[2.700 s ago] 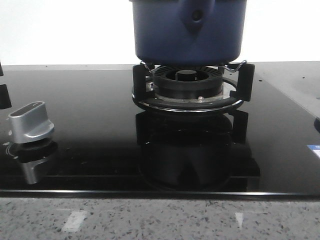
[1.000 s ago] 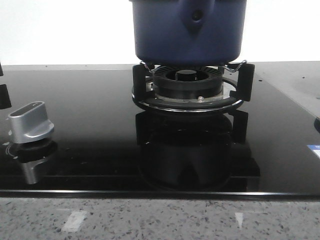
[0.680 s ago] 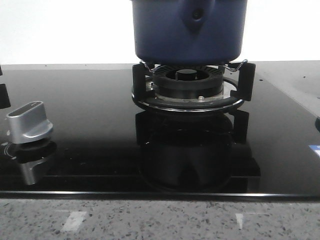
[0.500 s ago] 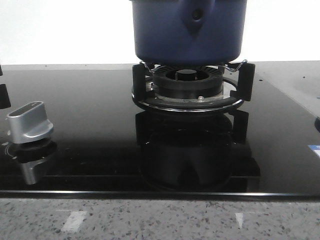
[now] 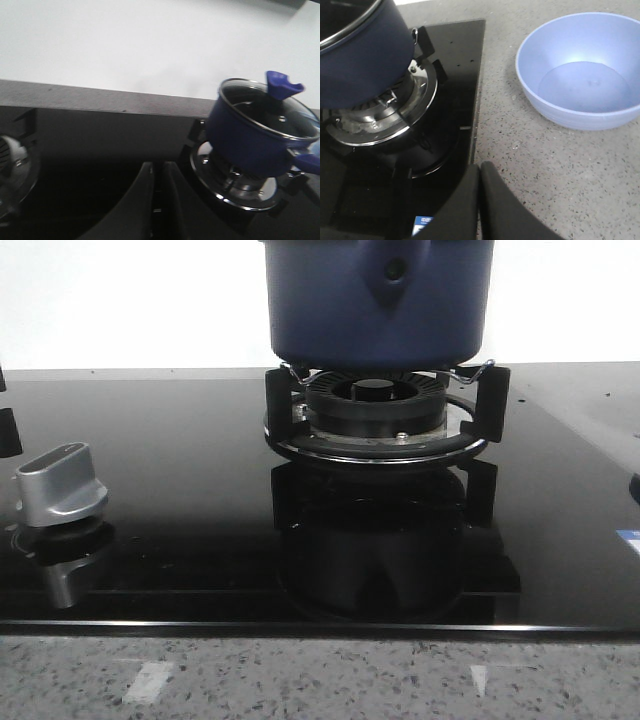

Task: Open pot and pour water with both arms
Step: 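Grasp the purple lid knob with the left gripper and lift the lid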

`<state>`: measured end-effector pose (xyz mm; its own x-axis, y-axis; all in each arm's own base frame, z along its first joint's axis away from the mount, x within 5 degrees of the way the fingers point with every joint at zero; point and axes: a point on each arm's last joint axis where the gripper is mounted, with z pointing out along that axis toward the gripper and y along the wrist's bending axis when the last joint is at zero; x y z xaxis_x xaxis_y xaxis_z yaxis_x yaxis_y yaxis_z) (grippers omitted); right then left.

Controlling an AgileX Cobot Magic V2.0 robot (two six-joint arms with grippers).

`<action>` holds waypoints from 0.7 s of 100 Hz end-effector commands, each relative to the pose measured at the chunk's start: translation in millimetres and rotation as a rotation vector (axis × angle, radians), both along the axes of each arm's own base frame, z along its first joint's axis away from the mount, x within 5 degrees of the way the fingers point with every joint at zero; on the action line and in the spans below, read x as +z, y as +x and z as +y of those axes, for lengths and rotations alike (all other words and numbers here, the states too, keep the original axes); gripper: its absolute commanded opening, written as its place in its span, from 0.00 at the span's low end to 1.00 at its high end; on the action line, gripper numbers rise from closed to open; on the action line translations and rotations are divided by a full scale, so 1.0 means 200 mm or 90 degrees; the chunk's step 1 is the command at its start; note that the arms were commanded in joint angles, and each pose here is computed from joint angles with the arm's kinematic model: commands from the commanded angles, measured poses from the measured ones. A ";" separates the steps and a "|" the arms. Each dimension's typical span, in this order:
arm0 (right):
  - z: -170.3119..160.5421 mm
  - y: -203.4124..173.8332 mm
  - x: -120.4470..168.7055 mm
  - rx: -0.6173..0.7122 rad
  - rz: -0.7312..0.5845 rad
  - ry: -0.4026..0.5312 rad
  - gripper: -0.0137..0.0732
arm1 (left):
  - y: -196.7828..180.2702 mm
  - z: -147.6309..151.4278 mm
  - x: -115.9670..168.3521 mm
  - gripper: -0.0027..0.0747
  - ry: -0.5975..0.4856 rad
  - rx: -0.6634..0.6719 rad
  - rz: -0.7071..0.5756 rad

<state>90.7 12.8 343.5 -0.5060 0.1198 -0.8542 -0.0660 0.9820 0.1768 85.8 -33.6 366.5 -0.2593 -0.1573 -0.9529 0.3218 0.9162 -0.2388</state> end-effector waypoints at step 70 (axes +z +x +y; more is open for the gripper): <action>0.00 0.01 0.11 0.005 -0.054 -0.012 0.67 | 0.52 -0.22 0.14 0.48 -0.083 -0.373 -0.069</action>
<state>89.7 13.7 352.3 -0.5007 0.1031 -0.8595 -0.0831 0.9826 0.1663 177.4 -72.7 374.6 -0.2805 -0.0839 -0.9562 0.7470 0.6065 -0.2724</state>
